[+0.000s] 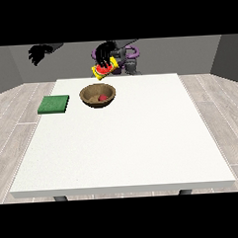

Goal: Pick the cup and pour the ball into the bowl, then pick the bowl and place it on the pad

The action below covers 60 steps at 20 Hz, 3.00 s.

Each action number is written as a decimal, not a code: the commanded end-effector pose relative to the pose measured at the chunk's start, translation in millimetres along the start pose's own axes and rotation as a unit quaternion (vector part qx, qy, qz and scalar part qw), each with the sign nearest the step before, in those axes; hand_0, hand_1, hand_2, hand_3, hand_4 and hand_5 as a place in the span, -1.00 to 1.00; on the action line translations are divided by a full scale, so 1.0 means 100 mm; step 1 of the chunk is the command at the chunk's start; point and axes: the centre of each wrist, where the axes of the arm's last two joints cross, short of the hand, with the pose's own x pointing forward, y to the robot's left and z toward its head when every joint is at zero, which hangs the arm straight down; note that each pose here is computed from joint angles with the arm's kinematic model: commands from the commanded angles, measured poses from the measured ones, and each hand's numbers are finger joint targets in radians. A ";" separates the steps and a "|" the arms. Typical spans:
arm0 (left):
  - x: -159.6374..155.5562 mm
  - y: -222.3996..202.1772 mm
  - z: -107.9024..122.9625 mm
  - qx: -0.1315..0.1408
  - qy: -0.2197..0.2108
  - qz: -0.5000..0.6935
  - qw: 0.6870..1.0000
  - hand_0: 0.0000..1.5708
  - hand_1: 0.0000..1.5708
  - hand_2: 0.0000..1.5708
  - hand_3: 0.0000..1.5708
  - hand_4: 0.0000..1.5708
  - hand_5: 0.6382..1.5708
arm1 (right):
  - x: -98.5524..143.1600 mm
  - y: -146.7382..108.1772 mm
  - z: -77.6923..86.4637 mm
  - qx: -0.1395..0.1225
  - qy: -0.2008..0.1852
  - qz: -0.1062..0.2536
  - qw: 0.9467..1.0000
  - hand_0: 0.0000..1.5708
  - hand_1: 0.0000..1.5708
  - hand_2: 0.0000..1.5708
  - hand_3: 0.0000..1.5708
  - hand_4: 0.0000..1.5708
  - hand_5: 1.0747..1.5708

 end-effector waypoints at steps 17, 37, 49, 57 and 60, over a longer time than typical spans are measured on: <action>-1.14 0.67 0.13 0.156 0.077 0.713 0.679 -1.00 -1.00 -1.00 -1.00 -0.54 0.77 | -0.18 0.40 -0.13 -0.053 -0.007 -0.031 0.998 -1.00 -1.00 -1.00 -1.00 -0.15 1.00; -3.97 0.77 0.54 0.146 -0.038 0.799 0.583 -1.00 -1.00 -1.00 -1.00 -0.64 0.87 | -0.67 0.73 -0.26 -0.120 -0.035 -0.068 0.990 -1.00 -1.00 -1.00 -1.00 -1.00 0.99; -4.47 0.53 0.88 0.177 -0.008 0.789 0.589 -1.00 -1.00 -1.00 -1.00 -0.70 0.85 | -0.79 1.30 -0.59 -0.082 -0.021 -0.090 0.992 -1.00 -1.00 -1.00 -1.00 -1.00 0.97; -4.45 0.83 0.84 0.187 -0.035 0.788 0.586 -1.00 -1.00 -1.00 -1.00 -0.48 0.95 | -1.18 1.07 -0.16 -0.185 0.064 -0.034 0.980 1.00 1.00 1.00 1.00 0.39 0.55; -4.44 0.80 0.82 0.186 -0.040 0.791 0.581 -1.00 -1.00 -1.00 -1.00 -0.26 0.99 | -1.00 0.96 -0.29 -0.190 0.056 -0.018 0.980 1.00 1.00 1.00 1.00 0.37 0.62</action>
